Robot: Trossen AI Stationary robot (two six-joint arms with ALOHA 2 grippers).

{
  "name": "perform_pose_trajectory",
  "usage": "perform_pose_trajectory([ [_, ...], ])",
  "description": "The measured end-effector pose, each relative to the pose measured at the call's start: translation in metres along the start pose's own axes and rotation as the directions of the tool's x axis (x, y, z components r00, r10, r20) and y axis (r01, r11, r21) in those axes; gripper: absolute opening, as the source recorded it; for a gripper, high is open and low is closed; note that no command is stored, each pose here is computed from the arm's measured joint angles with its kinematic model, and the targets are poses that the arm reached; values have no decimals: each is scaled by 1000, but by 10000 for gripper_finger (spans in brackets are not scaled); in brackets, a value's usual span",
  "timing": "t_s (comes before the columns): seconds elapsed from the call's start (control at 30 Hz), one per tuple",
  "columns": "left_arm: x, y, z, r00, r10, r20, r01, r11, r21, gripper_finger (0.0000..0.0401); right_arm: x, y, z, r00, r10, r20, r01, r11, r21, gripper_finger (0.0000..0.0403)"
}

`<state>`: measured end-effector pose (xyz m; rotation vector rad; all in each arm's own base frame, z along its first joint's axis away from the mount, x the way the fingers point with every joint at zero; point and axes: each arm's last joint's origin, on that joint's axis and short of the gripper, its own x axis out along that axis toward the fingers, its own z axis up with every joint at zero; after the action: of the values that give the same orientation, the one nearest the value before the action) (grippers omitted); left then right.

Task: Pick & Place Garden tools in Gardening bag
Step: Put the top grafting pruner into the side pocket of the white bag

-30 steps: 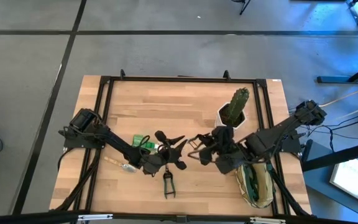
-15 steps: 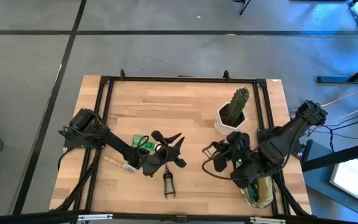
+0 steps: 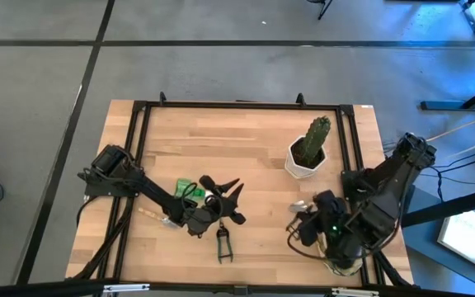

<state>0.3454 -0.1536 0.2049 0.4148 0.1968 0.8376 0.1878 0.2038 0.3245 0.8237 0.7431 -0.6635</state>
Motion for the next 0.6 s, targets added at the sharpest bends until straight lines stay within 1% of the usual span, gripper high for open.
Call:
perform_pose_trajectory([
  [0.2, -9, -2, 1, 1000, -21, 10, 21, 1000, -10, 88, -25, -11, -7, 992, -81, -99, 85, 996, 38, 14],
  [0.33, -14, -4, 2, 999, -36, 17, 36, 999, -28, 88, -46, -18, -4, 989, -115, -91, 121, 991, 63, 14],
  [0.4, -16, -4, 2, 999, -43, 20, 44, 998, -41, 88, -49, -17, -4, 991, -95, -93, 102, 992, 70, 14],
  [0.5, -19, -5, 2, 999, -49, 23, 50, 997, -50, 88, -48, -16, -3, 990, -104, -100, 110, 992, 64, 14],
  [0.6, -20, -5, 2, 998, -54, 25, 55, 997, -51, 88, -37, -14, -8, 981, -160, -106, 166, 985, 48, 14],
])
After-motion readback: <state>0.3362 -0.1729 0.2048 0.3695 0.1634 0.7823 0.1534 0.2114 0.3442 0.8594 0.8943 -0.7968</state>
